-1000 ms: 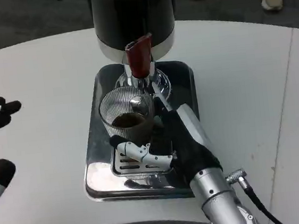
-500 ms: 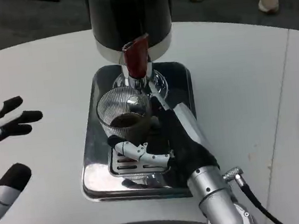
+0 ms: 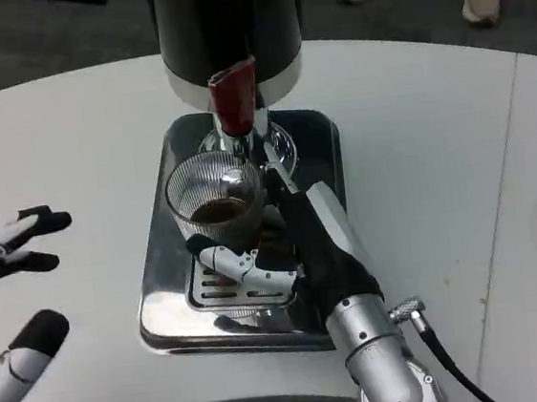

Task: Grasp the cup under the faucet to collect the drink, then remove the cup.

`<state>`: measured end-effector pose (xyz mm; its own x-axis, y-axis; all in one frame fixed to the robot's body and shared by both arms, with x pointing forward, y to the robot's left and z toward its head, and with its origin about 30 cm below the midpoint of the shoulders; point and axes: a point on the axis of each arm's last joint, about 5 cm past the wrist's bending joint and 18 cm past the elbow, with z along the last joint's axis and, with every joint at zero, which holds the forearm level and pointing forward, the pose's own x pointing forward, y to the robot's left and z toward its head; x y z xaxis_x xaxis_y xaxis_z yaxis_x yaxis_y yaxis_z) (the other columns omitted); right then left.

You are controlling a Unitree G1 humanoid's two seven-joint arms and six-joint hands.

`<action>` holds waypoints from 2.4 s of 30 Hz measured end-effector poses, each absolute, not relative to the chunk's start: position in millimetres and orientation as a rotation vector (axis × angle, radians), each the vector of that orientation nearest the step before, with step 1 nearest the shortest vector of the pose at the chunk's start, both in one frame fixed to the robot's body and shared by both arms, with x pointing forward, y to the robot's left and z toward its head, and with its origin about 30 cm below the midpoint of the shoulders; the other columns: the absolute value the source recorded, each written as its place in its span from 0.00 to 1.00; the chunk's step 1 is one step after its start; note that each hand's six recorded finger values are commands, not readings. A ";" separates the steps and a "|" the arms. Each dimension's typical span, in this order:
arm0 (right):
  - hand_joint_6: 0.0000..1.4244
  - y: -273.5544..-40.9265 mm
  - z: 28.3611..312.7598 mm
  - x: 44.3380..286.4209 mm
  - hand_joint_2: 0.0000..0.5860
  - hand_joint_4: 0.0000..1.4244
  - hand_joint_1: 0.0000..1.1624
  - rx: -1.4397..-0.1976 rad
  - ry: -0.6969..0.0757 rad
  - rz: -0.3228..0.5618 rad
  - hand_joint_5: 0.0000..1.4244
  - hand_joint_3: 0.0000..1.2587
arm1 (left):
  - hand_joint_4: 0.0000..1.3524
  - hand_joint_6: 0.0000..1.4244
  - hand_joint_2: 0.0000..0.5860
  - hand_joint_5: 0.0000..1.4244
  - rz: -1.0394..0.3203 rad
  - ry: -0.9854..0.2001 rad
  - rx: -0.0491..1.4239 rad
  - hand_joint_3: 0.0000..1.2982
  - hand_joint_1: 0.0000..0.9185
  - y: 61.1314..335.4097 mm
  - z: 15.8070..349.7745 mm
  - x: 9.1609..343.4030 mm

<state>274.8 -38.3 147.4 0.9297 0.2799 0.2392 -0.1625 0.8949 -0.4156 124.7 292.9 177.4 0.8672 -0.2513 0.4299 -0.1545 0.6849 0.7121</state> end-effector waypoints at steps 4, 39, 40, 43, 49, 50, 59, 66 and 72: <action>0.13 -38.0 147.3 274.6 0.33 0.01 0.63 -0.404 -0.303 0.229 0.02 0.00 | 0.01 0.07 0.37 0.17 -0.093 -0.480 0.831 0.17 0.00 291.1 168.9 125.0; 0.20 -37.1 140.3 265.4 0.30 0.20 0.75 -0.397 -0.294 0.135 0.17 0.06 | 0.03 0.08 0.37 0.18 -0.154 -0.363 0.805 0.20 0.00 290.4 149.5 116.7; 0.22 -37.0 140.3 266.5 0.30 0.22 0.76 -0.392 -0.294 0.132 0.19 0.09 | 0.03 0.08 0.37 0.18 -0.154 -0.364 0.805 0.20 0.00 290.1 149.8 116.3; 0.25 -36.9 140.1 269.8 0.30 0.28 0.78 -0.389 -0.296 0.118 0.24 0.16 | 0.03 0.08 0.37 0.18 -0.154 -0.363 0.806 0.20 0.00 290.1 149.8 115.5; 0.35 -37.1 141.4 277.1 0.32 0.40 0.83 -0.367 -0.296 0.082 0.36 0.35 | 0.04 0.08 0.38 0.18 -0.146 -0.366 0.804 0.21 0.00 290.7 150.6 114.4; 0.37 -37.1 141.5 277.6 0.31 0.41 0.84 -0.365 -0.297 0.079 0.37 0.37 | 0.04 0.08 0.38 0.18 -0.145 -0.367 0.803 0.21 0.00 290.7 150.8 114.3; 0.61 -38.1 143.2 280.6 0.24 0.55 0.90 -0.328 -0.318 0.008 0.54 0.54 | 0.05 0.08 0.38 0.19 -0.137 -0.364 0.792 0.21 0.00 290.6 151.0 114.8; 0.75 -37.9 145.1 280.4 0.19 0.62 0.93 -0.310 -0.330 -0.016 0.62 0.61 | 0.05 0.08 0.38 0.19 -0.139 -0.367 0.787 0.22 0.00 289.7 151.4 115.8; 0.82 -35.9 145.5 277.4 0.15 0.65 0.95 -0.308 -0.341 -0.008 0.66 0.64 | 0.05 0.08 0.38 0.19 -0.141 -0.369 0.785 0.22 0.00 289.2 151.3 116.5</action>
<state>277.4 -35.9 145.5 0.9430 0.0439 0.3299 0.0591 0.9534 -0.2958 116.5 289.2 151.3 0.9268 -0.2591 0.2718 -0.0125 0.7022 0.7119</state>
